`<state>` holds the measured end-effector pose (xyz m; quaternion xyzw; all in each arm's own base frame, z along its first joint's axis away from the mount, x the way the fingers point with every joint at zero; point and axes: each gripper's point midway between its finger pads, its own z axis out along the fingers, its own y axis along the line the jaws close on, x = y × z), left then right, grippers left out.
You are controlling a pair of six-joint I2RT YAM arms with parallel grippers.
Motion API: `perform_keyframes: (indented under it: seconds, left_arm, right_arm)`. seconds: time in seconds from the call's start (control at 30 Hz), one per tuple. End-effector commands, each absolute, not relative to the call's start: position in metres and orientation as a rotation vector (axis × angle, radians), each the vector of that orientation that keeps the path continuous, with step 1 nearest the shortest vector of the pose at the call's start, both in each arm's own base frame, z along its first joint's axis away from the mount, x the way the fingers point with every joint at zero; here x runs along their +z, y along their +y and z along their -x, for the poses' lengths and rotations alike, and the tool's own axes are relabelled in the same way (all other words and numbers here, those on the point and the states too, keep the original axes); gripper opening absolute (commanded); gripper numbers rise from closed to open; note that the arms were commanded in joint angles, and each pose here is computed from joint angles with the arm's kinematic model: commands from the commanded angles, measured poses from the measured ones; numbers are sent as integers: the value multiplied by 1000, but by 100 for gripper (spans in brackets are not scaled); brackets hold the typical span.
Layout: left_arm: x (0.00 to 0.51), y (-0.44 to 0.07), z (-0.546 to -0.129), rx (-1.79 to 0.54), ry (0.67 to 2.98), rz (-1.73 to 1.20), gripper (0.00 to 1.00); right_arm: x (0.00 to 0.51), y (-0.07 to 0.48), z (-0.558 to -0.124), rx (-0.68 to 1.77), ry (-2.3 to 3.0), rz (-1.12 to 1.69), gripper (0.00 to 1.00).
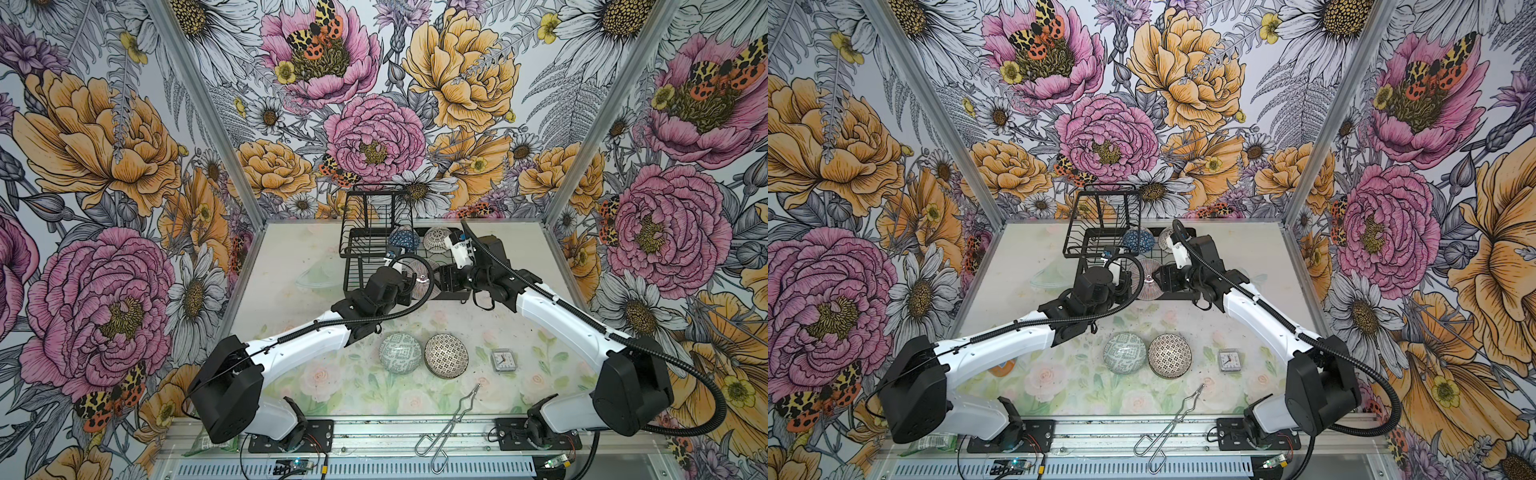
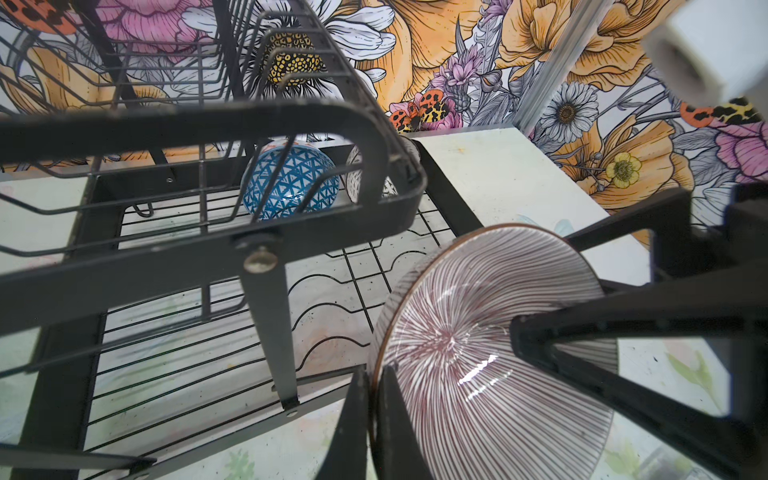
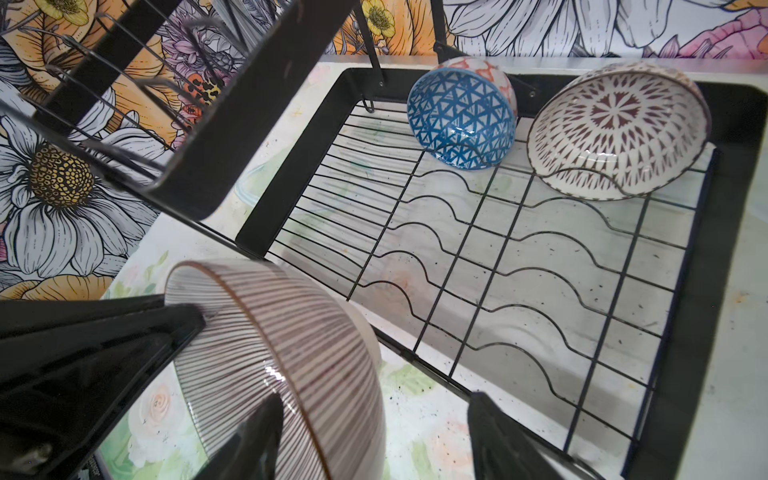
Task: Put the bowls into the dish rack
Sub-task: 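Grasp the striped bowl rim with the right gripper while the left gripper releases it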
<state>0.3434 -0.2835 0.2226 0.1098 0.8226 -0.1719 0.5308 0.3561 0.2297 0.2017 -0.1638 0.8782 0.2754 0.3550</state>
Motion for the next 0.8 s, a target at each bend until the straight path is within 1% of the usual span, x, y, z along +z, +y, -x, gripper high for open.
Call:
perform_keyframes:
  seconds: [0.0,0.17,0.23,0.3,0.43,0.57,0.77]
  left_arm:
    - [264,-294,-353,-496,1842,-229,0]
    - [267,-294,-355,-492,1837,-229,0]
    - [266,-295,-356,-492,1837,-232,0]
    - [267,-296,-356,-497,1836,-236,0]
    - [267,-299,-356,-506,1841,-252,0]
    - [265,-303,-355,-517,1848,-270,0]
    - [259,-311,-354,-542,1871,-304,0]
  right_arm:
    - [212,237,-362,739,2247,411,64]
    - [210,239,-362,746,2255,406,56]
    - [210,240,-363,750,2257,404,52]
    - [208,241,-363,751,2263,404,49]
    - [207,240,-364,738,2264,406,41]
    - [208,239,-365,727,2258,407,28]
    - [211,237,-366,712,2249,402,13]
